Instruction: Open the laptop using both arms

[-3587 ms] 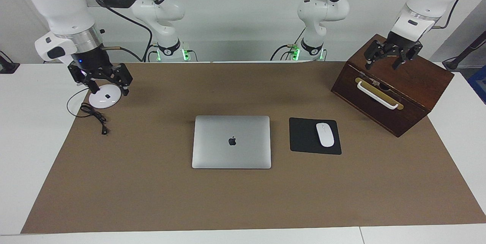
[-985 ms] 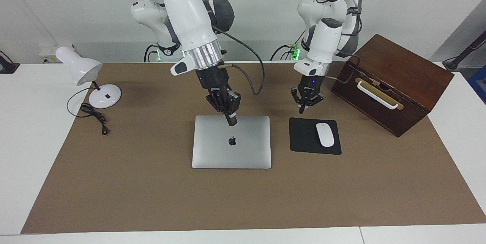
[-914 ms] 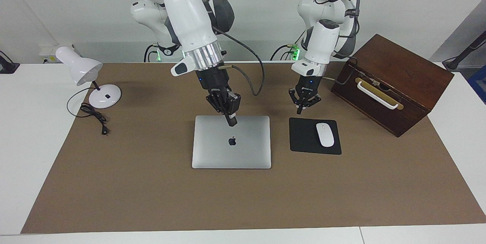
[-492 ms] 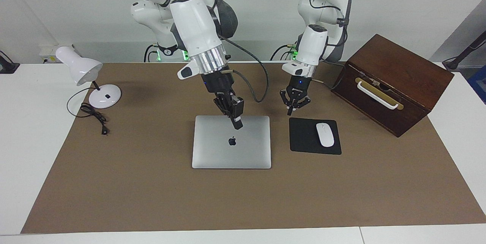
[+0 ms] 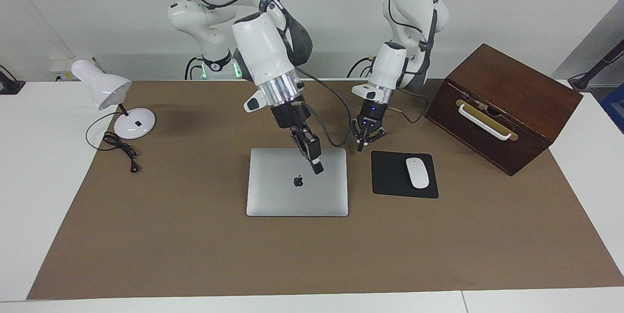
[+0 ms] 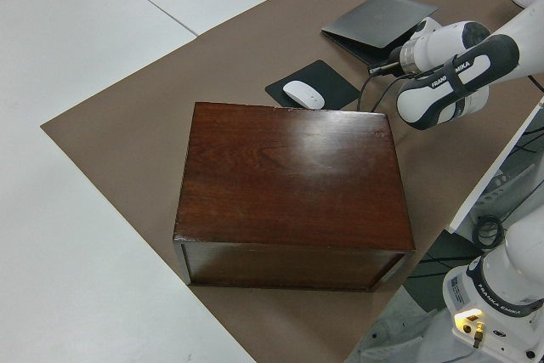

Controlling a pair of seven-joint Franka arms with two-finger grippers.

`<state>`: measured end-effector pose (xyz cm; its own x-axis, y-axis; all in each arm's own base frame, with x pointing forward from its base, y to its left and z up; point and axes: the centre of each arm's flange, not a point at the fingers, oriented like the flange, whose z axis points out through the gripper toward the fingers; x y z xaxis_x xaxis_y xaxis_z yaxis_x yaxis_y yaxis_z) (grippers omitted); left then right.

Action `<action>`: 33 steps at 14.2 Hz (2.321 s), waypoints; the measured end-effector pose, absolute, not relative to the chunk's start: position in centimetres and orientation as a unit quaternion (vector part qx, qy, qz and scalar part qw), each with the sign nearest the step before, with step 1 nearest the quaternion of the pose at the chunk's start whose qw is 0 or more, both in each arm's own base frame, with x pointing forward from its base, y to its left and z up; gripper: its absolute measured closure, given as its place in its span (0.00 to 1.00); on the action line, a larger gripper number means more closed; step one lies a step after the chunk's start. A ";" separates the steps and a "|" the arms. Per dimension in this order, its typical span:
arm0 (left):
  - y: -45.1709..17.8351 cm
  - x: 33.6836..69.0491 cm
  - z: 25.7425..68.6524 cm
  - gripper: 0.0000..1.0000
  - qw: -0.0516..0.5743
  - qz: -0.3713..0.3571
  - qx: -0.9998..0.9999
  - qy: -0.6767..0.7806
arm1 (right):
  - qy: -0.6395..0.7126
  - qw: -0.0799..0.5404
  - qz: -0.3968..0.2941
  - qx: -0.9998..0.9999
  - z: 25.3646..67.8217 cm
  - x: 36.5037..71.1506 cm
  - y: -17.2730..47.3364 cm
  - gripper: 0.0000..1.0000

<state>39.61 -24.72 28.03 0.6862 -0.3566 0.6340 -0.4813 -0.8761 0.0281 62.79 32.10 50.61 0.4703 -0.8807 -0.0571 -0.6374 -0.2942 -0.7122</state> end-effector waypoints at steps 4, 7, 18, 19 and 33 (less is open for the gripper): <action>-25.6 39.2 27.7 0.99 0.100 0.325 0.910 -0.238 | 0.472 0.325 -0.175 -0.801 48.0 62.0 31.7 0.99; -25.9 39.4 28.0 0.99 0.102 0.329 0.908 -0.239 | 0.457 0.318 -0.179 -0.811 47.9 61.7 31.5 0.74; -28.5 40.7 28.0 0.99 0.110 0.336 0.901 -0.251 | 0.460 0.351 -0.184 -0.795 44.8 57.6 32.8 0.00; -28.7 40.8 28.0 0.99 0.111 0.337 0.901 -0.251 | 0.460 0.355 -0.188 -0.792 43.9 57.2 32.5 0.00; -30.0 42.1 27.7 0.99 0.117 0.341 0.900 -0.245 | 0.484 0.355 -0.157 -0.784 39.7 49.9 32.5 0.00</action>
